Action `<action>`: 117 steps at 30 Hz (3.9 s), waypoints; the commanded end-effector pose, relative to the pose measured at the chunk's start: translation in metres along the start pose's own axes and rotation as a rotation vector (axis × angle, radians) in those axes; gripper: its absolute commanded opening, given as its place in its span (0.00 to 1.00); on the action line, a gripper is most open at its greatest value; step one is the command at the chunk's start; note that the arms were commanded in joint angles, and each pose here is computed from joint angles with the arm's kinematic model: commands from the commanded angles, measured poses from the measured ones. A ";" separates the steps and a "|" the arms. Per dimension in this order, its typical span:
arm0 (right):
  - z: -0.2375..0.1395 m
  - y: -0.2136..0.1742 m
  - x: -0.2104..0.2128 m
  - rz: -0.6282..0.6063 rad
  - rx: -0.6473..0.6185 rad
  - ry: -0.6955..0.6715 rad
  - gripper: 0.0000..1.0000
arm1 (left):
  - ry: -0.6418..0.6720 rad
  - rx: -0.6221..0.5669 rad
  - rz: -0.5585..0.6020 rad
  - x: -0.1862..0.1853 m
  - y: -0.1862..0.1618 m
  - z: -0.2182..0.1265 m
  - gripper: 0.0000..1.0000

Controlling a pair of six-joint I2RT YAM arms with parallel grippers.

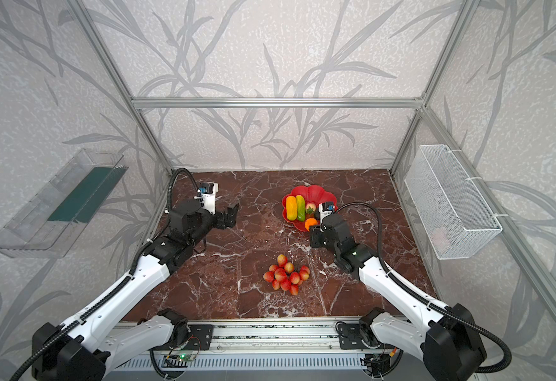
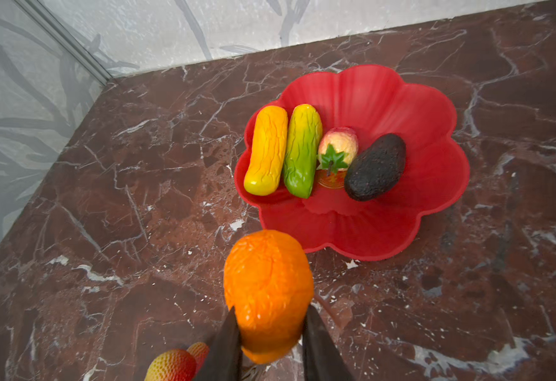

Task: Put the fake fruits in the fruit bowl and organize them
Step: 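Lift the orange fruit into the red bowl and release it with the right gripper, then move the right gripper to the lychee bunch and grasp its stems, then carry the lychee bunch over the red bowl and release it with the right gripper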

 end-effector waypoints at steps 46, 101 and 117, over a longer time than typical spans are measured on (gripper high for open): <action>-0.026 -0.081 0.013 0.108 0.244 0.154 0.73 | -0.020 -0.013 -0.024 -0.003 0.007 0.004 0.96; -0.019 -0.167 0.070 0.340 0.372 0.307 0.59 | -0.033 0.003 -0.037 -0.004 0.003 0.006 0.96; -0.002 -0.158 0.077 0.264 0.355 0.307 0.24 | -0.034 -0.004 -0.035 -0.005 0.005 0.004 0.96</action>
Point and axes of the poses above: each gripper's point midway between its finger pads, its own z axis out along the fingers, its own x axis along the line the jaws close on, y = z × x, the point moved 2 cm from there along -z, back along the fingers, and after that the axes turned 12 degrees about -z, right-handed, at the moved point
